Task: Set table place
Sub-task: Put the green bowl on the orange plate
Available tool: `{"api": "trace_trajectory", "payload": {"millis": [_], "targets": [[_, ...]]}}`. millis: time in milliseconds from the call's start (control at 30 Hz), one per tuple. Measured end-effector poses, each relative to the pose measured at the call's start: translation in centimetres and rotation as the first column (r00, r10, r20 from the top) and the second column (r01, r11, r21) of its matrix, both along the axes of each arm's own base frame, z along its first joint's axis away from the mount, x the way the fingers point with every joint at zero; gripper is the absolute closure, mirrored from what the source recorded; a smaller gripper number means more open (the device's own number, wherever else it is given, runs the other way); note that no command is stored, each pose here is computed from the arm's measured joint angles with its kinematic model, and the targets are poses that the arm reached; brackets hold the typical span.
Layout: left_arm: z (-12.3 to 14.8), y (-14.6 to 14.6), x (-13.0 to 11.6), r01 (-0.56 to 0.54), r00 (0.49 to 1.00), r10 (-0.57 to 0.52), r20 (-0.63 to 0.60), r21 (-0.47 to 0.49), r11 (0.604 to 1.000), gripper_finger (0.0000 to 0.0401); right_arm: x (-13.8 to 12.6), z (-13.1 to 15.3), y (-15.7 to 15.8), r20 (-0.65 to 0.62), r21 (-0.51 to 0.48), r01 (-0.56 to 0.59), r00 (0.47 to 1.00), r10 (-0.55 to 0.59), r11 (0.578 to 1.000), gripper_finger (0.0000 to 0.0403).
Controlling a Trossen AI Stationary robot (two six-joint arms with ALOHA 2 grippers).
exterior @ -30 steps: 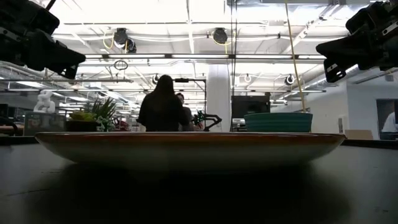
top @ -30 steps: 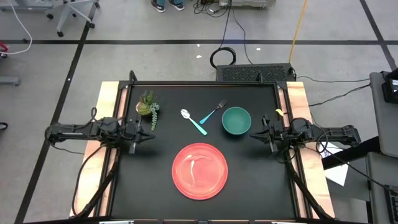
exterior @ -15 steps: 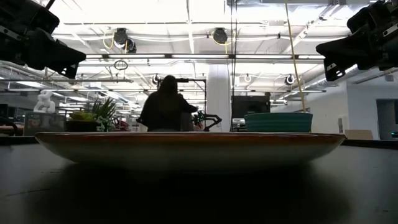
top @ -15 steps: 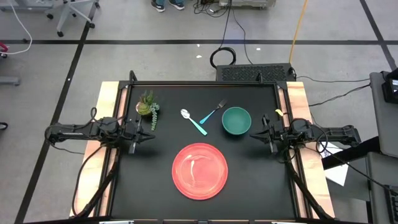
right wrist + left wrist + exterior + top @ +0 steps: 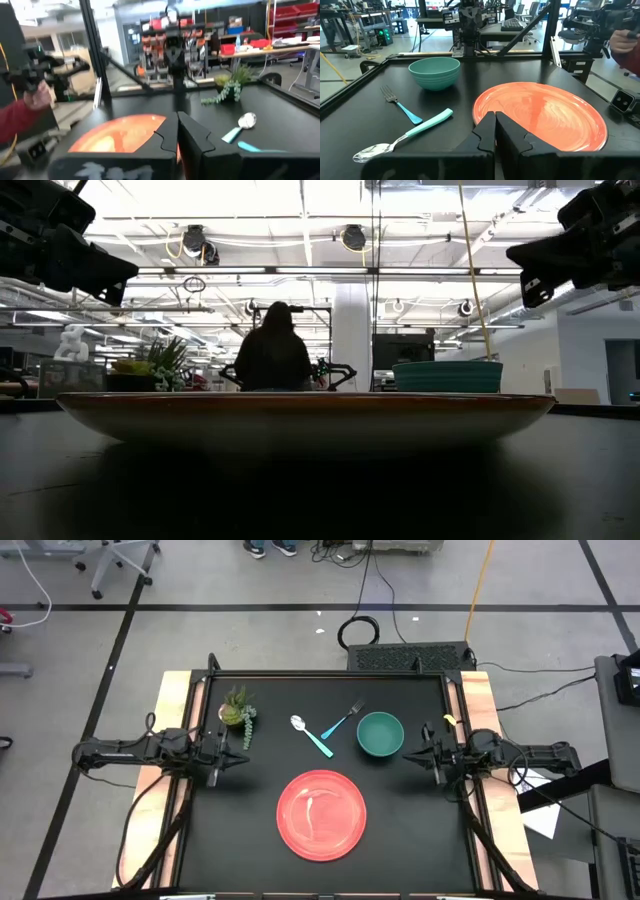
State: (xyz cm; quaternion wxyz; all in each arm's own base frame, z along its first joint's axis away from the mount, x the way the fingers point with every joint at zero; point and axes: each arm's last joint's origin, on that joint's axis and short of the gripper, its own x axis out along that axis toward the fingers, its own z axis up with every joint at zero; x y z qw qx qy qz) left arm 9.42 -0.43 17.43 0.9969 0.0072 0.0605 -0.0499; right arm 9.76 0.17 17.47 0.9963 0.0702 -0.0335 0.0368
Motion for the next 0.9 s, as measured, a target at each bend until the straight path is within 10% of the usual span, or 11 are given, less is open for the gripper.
{"api": "trace_trajectory", "payload": {"millis": [567,900], "targets": [[0.1,0.0,0.0,0.0,1.0,0.0,0.006,0.0,1.0,0.0386,0.8,4.7,-1.8,-0.234,-0.007,0.285,0.932,-0.278,0.959,0.0324],[0.1,0.0,0.0,0.0,1.0,0.0,0.005,0.0,1.0,0.0386,3.1,7.3,-4.3,-0.471,-0.012,0.481,0.77,-0.429,0.877,0.022]]}}
